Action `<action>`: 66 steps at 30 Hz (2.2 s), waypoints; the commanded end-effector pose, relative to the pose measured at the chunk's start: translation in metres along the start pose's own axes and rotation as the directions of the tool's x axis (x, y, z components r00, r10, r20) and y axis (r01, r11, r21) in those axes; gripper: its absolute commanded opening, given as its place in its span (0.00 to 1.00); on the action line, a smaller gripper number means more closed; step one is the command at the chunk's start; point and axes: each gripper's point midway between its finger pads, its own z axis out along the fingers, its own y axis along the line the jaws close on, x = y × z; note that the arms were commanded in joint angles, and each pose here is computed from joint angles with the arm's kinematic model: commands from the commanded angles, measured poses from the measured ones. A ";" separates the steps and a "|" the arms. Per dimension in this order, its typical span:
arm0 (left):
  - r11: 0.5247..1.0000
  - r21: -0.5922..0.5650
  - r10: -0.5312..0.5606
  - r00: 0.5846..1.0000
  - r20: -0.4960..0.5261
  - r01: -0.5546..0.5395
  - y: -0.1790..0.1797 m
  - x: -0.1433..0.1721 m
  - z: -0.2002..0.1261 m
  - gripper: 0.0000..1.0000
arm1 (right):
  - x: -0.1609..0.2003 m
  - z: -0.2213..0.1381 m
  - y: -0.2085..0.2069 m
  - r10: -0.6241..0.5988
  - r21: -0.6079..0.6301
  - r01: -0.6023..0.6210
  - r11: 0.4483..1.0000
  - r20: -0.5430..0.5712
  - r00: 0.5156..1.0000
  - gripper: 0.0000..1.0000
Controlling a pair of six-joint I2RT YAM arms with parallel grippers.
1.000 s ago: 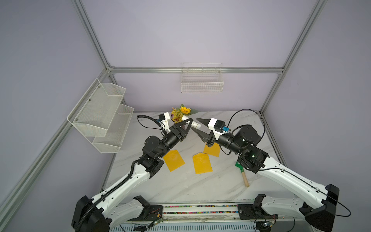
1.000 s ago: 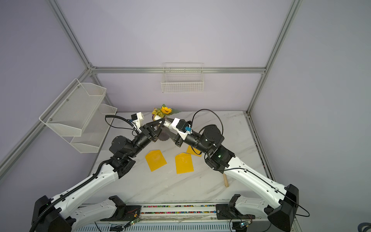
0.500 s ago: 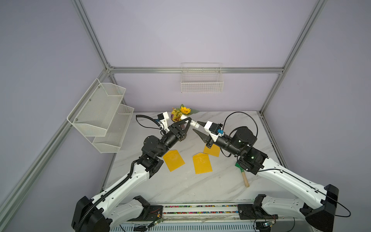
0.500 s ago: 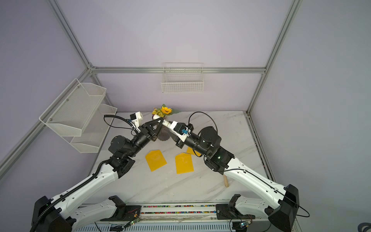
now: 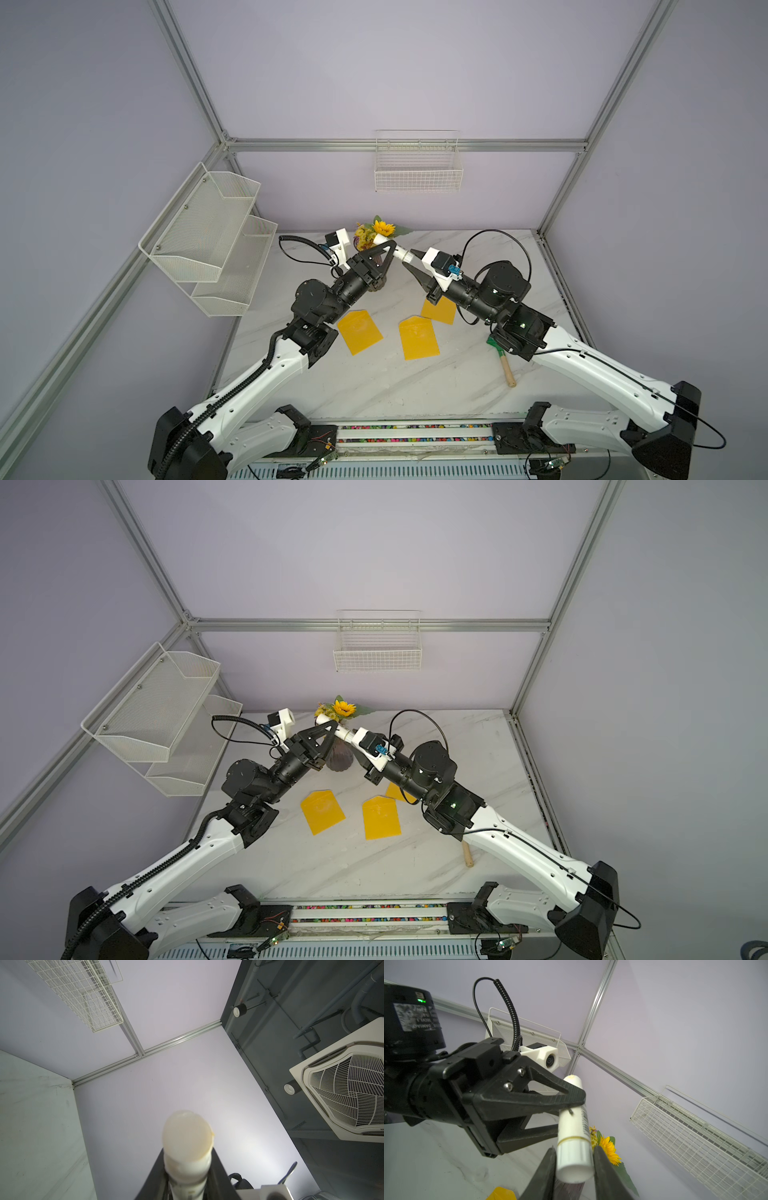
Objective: Seal the envelope with a glue stick
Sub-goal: Unscrew the glue stick.
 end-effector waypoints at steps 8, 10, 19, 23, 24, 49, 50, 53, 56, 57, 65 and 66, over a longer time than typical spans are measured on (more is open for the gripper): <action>0.978 0.204 0.047 0.999 -0.022 -0.041 -0.051 -0.001 0.006 0.05 | -0.021 -0.002 -0.011 0.192 0.024 -0.193 0.981 0.051 0.980 0.18; 0.968 0.240 0.085 0.996 -0.029 -0.076 -0.058 0.001 0.008 0.04 | -0.021 -0.003 -0.011 0.340 0.017 -0.341 0.940 0.062 0.938 0.16; 0.783 0.515 0.470 0.874 -0.124 -0.348 -0.131 0.034 0.010 0.01 | -0.061 -0.026 0.009 0.970 -0.337 -0.910 0.240 0.033 0.243 0.08; 0.602 0.704 0.646 0.748 -0.151 -0.378 -0.170 0.061 -0.007 0.01 | -0.080 -0.038 0.018 0.995 -0.497 -0.866 -0.054 -0.096 -0.006 0.11; 0.546 0.753 0.684 0.715 -0.148 -0.367 -0.179 0.068 -0.014 0.01 | -0.084 -0.040 0.020 0.991 -0.510 -0.855 -0.092 -0.128 -0.030 0.11; 0.636 0.422 0.731 0.680 -0.059 -0.646 -0.162 0.032 -0.016 0.03 | -0.083 -0.065 -0.005 0.838 -0.298 -0.784 0.545 0.219 0.499 0.53; 0.673 0.386 0.698 0.715 -0.048 -0.631 -0.159 0.025 -0.015 0.03 | -0.088 -0.066 -0.008 0.798 -0.292 -0.744 0.601 0.253 0.546 0.53; 0.774 0.266 0.599 0.801 -0.014 -0.574 -0.145 0.005 -0.012 0.03 | -0.107 -0.064 -0.009 0.635 -0.270 -0.575 0.772 0.342 0.692 0.53; 0.863 0.180 0.477 0.879 0.014 -0.471 -0.129 -0.009 -0.012 0.03 | -0.119 -0.057 -0.007 0.451 -0.231 -0.388 0.892 0.402 0.797 0.53; 0.883 0.166 0.442 0.897 0.016 -0.439 -0.125 -0.011 -0.012 0.03 | -0.122 -0.054 -0.004 0.391 -0.223 -0.325 0.919 0.418 0.820 0.53; 0.939 0.162 0.302 0.953 0.032 -0.303 -0.109 -0.015 -0.010 0.03 | -0.103 -0.018 0.003 0.100 -0.114 -0.057 0.992 0.422 0.901 0.46; 0.941 0.155 0.299 0.954 0.034 -0.301 -0.108 -0.015 -0.010 0.03 | -0.098 -0.013 0.005 0.081 -0.111 -0.039 0.993 0.406 0.910 0.45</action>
